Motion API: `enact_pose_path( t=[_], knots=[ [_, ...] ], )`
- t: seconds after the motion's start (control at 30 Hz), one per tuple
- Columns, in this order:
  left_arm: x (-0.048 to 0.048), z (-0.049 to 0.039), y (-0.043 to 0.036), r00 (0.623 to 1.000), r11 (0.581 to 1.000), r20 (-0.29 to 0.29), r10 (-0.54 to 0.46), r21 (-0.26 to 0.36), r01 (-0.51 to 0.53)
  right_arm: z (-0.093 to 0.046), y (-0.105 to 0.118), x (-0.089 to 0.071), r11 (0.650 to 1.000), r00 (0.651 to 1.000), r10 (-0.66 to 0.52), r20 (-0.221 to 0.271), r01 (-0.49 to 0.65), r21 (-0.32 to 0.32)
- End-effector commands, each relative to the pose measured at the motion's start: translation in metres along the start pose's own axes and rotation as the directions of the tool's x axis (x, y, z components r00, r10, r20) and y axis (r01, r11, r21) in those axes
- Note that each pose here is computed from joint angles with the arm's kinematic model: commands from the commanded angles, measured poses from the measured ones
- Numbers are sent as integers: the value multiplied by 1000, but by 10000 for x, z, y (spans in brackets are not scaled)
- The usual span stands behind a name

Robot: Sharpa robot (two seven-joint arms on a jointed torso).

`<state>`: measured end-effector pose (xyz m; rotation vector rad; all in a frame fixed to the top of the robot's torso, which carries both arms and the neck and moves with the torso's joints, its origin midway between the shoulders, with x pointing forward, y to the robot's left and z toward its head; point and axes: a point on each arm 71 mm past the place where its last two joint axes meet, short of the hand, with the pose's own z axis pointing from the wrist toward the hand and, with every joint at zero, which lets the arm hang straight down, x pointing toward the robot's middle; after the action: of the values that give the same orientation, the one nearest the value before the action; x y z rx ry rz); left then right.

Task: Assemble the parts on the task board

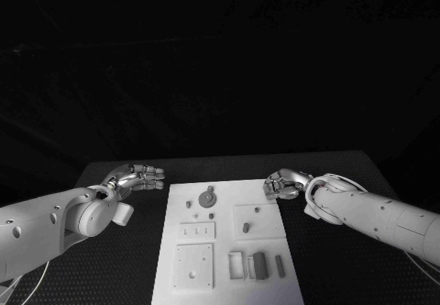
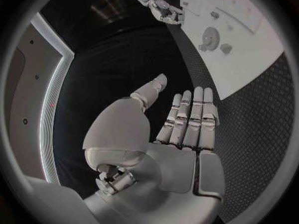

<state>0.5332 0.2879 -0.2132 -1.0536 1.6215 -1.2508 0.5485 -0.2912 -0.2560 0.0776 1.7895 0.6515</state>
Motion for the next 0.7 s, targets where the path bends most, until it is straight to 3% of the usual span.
enact_pose_path(
  t=[0.03, 0.7],
  knots=[
    [21, 2, -11, 1000, 1000, -19, -3, 6, 4, 9, 21, 14, 1000, 1000, -12, -1, 12, -9],
    [16, -5, -10, 1000, 1000, -19, -4, 4, 4, 14, 8, 8, 1000, 1000, -15, 15, 15, 7]
  ],
)
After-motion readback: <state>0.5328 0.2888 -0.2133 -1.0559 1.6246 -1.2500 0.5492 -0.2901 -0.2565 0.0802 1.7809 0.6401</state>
